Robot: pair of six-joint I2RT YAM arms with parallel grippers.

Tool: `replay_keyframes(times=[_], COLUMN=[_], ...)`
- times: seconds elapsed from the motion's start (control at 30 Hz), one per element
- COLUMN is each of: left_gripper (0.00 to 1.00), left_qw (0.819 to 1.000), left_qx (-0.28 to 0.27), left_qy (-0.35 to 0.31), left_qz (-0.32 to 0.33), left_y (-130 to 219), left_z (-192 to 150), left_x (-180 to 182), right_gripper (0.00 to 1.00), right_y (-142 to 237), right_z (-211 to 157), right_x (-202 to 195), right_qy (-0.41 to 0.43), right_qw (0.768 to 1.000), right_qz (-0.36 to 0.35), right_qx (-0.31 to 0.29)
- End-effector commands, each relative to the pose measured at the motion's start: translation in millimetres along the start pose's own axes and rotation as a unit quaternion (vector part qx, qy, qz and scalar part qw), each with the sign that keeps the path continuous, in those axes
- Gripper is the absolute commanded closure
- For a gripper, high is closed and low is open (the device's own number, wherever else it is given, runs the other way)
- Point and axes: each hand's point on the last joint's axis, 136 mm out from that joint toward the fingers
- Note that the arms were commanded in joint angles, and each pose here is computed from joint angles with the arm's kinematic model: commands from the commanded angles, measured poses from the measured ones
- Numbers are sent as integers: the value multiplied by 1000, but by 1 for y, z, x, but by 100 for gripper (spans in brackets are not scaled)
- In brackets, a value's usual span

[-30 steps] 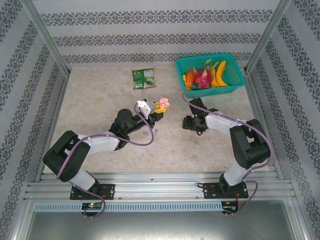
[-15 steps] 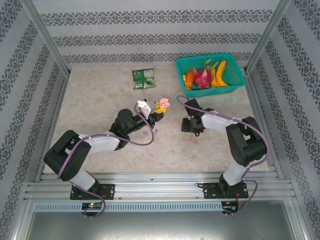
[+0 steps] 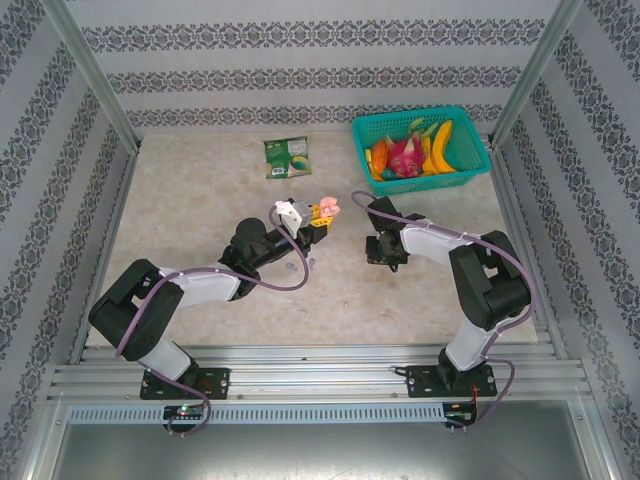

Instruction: Insert the wireless bluetooth earbuds into the charging case

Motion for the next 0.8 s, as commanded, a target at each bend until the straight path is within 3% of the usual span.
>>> replay_keyframes(times=[0.0, 0.77], left_gripper=[100, 100], left_qw=[999, 999], left_qx=[-33, -36], left_qy=[-6, -3], left_qz=[5, 2], left_y=[-3, -5], left_z=[18, 20], left_x=[7, 6], right_gripper=[70, 77], right_y=[-3, 0], right_z=[-1, -5], right_x=[1, -2], right_qy=[13, 35], right_qw=[1000, 998], right_qz=[-14, -43], right_qx=[7, 8])
Point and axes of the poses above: each hand's point on the last joint's axis, 136 mm out from that joint toward the fingers, its own y axis back along the fingers, its own x axis along the line the jaws close on, z = x × y, and after that the axes turned 2 degrees about -y, right-handed
